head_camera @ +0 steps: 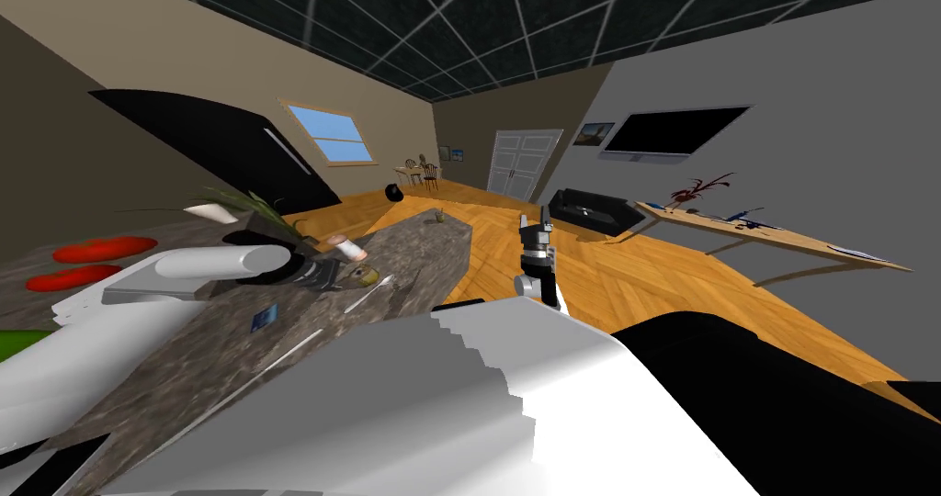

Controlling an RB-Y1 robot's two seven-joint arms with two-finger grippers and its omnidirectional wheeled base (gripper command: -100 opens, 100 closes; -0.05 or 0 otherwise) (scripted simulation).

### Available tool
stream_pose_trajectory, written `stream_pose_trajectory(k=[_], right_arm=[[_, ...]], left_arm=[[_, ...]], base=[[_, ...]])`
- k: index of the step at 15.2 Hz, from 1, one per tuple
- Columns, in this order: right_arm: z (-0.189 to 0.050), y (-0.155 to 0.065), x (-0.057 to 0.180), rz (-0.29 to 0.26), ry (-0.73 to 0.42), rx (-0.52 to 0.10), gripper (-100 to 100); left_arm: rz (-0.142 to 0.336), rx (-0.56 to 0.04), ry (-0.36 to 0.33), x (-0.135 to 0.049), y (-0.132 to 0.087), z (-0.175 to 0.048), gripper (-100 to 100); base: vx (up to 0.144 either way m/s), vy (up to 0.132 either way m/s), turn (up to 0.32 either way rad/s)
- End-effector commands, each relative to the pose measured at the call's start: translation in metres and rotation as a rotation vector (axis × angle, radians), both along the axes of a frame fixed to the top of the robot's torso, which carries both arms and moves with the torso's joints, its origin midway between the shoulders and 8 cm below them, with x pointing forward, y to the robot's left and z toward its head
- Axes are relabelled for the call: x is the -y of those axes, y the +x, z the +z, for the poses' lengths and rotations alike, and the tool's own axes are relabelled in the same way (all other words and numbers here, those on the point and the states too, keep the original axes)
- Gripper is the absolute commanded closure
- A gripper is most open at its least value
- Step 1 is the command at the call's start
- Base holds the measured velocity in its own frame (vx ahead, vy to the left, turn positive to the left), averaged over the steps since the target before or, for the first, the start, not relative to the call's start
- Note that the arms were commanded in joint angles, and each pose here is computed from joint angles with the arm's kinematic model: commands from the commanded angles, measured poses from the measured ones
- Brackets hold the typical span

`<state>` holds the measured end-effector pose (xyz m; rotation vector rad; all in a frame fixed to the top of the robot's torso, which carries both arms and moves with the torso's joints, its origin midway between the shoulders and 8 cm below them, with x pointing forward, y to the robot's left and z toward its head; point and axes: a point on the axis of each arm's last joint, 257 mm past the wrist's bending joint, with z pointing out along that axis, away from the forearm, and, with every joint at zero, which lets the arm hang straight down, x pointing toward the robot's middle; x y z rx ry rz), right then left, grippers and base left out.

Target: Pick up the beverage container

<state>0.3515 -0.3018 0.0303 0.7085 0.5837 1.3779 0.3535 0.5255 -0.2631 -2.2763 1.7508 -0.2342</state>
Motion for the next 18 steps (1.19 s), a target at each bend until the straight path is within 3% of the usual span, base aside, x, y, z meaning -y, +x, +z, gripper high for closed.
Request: stream_pose_trajectory(k=[1,14,18], right_arm=[[0.0,0.0,0.0,0.0,0.0,0.0,0],[0.0,0.0,0.0,0.0,0.0,0.0,0],[0.0,0.0,0.0,0.0,0.0,0.0,0]], left_arm=[[0.023,-0.049,-0.025,-0.001,-0.01,0.002,-100],[0.091,-0.273,-0.119,0.005,-0.063,0.003,-100],[0.096,-0.252,-0.112,0.0,-0.058,-0.02,-100]], base=[[0.005,0.003,-0.157],[0.004,0.002,-0.086],[-0.013,0.001,-0.039]])
